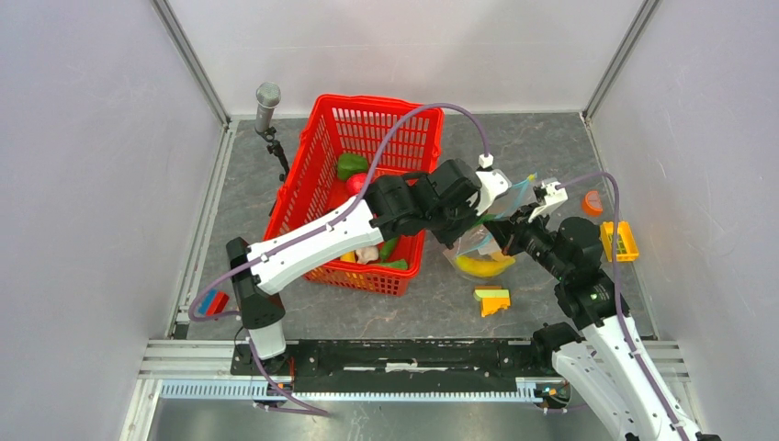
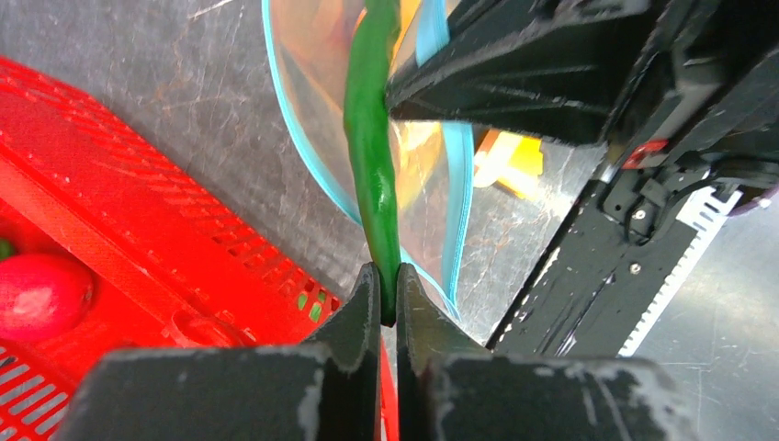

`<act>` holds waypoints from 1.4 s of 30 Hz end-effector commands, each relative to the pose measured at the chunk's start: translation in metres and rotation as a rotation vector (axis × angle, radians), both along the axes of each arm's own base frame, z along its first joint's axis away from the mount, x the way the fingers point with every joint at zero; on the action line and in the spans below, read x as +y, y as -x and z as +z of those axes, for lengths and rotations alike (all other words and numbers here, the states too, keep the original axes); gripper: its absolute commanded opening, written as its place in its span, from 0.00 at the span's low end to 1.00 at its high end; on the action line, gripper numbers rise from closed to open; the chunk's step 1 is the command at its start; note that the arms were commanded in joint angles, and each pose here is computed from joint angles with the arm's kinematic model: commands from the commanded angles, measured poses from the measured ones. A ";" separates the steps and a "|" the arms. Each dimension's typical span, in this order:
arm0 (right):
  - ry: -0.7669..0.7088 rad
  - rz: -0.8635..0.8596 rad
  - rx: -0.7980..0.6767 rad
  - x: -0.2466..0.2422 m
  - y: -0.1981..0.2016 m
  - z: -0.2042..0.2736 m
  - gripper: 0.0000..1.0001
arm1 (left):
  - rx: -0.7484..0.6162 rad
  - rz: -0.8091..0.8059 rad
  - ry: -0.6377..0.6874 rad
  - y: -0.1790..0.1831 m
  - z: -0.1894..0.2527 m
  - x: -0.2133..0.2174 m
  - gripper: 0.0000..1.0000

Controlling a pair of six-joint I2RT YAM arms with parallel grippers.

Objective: Place the food in the zip-top bag and seal the zipper
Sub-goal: Adjust the fake vegetable in the zipper food storage bag.

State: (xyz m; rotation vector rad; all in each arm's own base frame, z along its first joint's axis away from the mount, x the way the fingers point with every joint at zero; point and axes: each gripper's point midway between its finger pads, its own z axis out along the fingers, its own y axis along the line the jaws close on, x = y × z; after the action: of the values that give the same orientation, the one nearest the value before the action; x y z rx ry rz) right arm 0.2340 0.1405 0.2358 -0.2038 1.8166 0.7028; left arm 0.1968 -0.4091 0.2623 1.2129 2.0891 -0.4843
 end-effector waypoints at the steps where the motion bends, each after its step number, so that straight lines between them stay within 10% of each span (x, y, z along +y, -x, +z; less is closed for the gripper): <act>1: -0.040 0.067 -0.111 0.010 0.005 0.035 0.00 | -0.005 -0.052 0.141 0.003 0.028 -0.028 0.02; 22: -0.122 -0.028 -0.148 -0.002 0.007 0.060 0.00 | 0.093 0.045 -0.012 -0.008 -0.048 -0.041 0.12; 30: -0.115 -0.140 -0.105 -0.019 0.003 0.055 0.00 | -0.069 0.190 -0.109 -0.036 -0.040 -0.001 0.67; 42: -0.095 -0.135 -0.107 -0.020 0.004 0.055 0.00 | -0.089 0.110 0.252 -0.014 0.058 -0.009 0.86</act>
State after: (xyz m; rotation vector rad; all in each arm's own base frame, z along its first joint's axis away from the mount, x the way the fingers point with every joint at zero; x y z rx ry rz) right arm 0.2316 0.1175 0.2528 -0.0169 1.7868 0.6449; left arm 0.2177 -0.4209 0.2430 1.0838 2.1245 -0.4080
